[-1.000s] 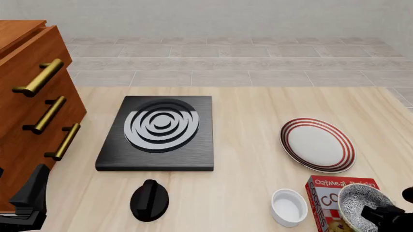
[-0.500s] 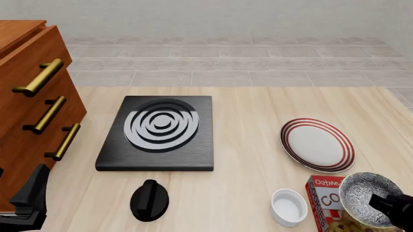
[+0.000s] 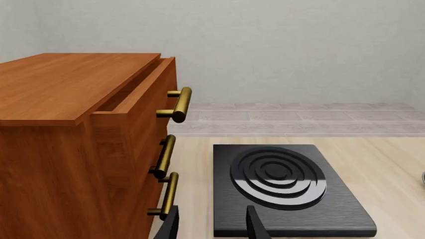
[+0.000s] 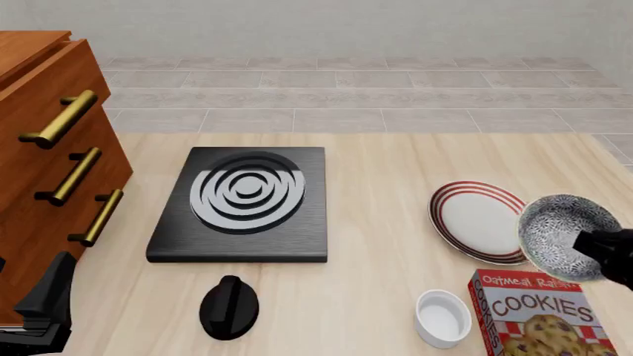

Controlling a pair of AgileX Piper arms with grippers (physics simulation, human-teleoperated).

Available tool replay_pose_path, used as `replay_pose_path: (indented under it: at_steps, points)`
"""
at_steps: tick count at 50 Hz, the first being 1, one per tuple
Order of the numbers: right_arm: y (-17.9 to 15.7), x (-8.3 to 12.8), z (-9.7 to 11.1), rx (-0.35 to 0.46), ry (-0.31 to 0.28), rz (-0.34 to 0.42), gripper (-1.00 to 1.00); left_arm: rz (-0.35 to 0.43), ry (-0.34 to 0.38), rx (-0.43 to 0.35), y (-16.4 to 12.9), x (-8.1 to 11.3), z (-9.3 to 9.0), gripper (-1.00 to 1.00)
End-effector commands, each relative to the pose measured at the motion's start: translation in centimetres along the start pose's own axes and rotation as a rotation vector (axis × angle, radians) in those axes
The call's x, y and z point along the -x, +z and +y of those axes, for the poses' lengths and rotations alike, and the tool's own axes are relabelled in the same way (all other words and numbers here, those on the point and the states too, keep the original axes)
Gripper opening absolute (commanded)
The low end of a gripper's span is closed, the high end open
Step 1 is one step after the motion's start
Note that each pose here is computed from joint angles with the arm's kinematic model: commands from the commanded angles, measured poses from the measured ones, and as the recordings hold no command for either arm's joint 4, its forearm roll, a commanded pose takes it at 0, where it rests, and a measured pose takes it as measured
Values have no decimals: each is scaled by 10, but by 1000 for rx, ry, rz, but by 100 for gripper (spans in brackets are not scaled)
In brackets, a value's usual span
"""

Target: Pick the akita bowl on the cookies box and place it on the plate.

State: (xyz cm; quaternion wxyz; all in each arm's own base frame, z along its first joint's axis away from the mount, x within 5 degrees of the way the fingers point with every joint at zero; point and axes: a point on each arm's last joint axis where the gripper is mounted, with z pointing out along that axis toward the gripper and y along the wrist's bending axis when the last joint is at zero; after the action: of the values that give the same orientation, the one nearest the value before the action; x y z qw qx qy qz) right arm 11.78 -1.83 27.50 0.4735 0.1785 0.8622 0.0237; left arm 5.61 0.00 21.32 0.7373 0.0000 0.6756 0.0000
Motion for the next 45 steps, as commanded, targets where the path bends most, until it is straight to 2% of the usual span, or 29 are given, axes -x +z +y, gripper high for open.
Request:
replay_pose_path:
  at_steps: [1,10,18,45]
  points:
    - [5,33,20,83,10,-54,-100,0,0,0,0,0,0,100]
    - [26,50,33,120,19,-71,-100,0,0,0,0,0,0,100]
    - [44,59,36,118,39,-83,-100,0,0,0,0,0,0,100]
    - [107,62,35,88,91,-58,-100,0,0,0,0,0,0,100]
